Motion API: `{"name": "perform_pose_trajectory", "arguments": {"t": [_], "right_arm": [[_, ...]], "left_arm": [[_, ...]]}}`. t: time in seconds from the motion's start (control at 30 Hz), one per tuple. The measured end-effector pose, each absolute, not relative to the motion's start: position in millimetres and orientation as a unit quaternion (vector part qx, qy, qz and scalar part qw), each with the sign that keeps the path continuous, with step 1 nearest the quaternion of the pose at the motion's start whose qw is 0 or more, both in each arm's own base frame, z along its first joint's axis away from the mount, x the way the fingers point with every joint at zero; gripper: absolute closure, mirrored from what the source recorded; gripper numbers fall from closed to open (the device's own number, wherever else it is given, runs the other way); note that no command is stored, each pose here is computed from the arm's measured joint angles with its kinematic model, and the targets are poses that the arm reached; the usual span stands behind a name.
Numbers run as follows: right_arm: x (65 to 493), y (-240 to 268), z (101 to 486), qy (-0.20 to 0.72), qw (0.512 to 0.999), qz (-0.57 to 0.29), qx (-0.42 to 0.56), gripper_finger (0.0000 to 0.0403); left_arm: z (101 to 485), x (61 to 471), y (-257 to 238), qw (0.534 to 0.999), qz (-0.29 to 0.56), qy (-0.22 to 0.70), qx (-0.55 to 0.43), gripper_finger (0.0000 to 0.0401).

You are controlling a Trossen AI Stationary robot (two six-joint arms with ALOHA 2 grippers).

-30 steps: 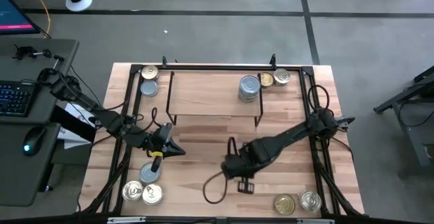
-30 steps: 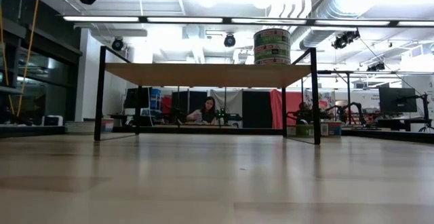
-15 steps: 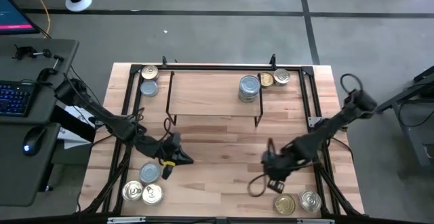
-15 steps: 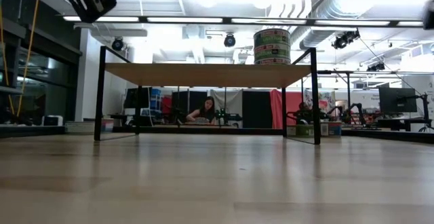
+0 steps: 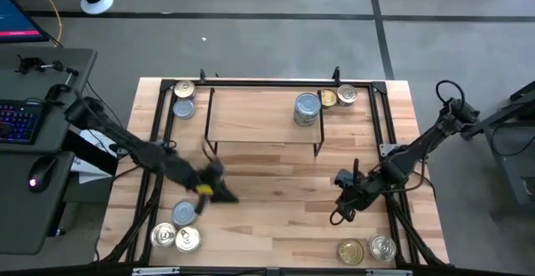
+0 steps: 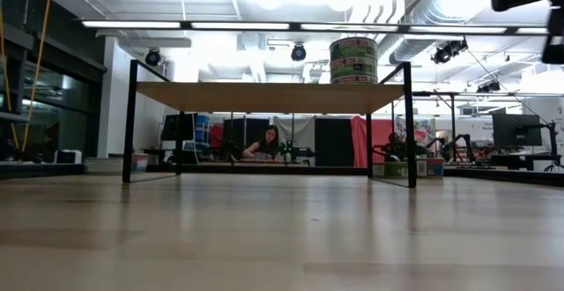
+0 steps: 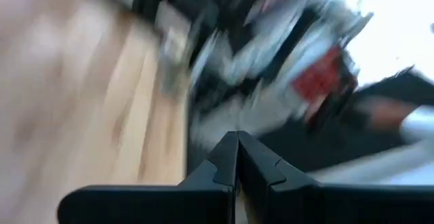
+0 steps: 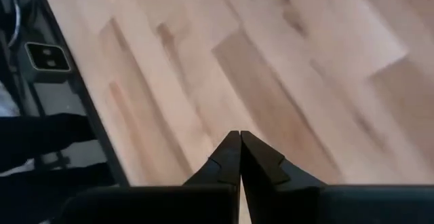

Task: Stack canned seafood by type on shelf
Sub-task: Stack the green white tuna can on top of the other green white tuna can on the shelf

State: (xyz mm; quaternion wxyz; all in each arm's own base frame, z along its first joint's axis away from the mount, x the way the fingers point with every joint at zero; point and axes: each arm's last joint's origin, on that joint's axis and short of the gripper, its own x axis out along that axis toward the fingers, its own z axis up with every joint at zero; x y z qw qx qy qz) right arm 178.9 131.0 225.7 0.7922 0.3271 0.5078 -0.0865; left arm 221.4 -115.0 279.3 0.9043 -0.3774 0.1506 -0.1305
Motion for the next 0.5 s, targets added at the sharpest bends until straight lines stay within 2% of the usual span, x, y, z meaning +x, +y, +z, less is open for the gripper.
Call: {"name": "perform_pose_trajectory", "arguments": {"t": [0.13,0.23,0.33,0.5], "right_arm": [[187,124,227,0.491,0.813,-0.074,0.306,0.0403],[194,119,229,0.477,0.82,-0.068,0.308,0.0403],[198,115,231,0.47,0.822,-0.062,0.316,0.0403],[201,112,231,0.47,0.819,-0.065,0.324,0.0403]], "left_arm": [[340,203,-74,0.936,-0.088,0.05,-0.337,0.0401],[359,189,-47,0.951,0.012,0.088,-0.295,0.0401],[364,179,-27,0.946,0.109,0.14,-0.273,0.0401],[360,173,-9,0.926,0.198,0.178,-0.266,0.0401]]}}
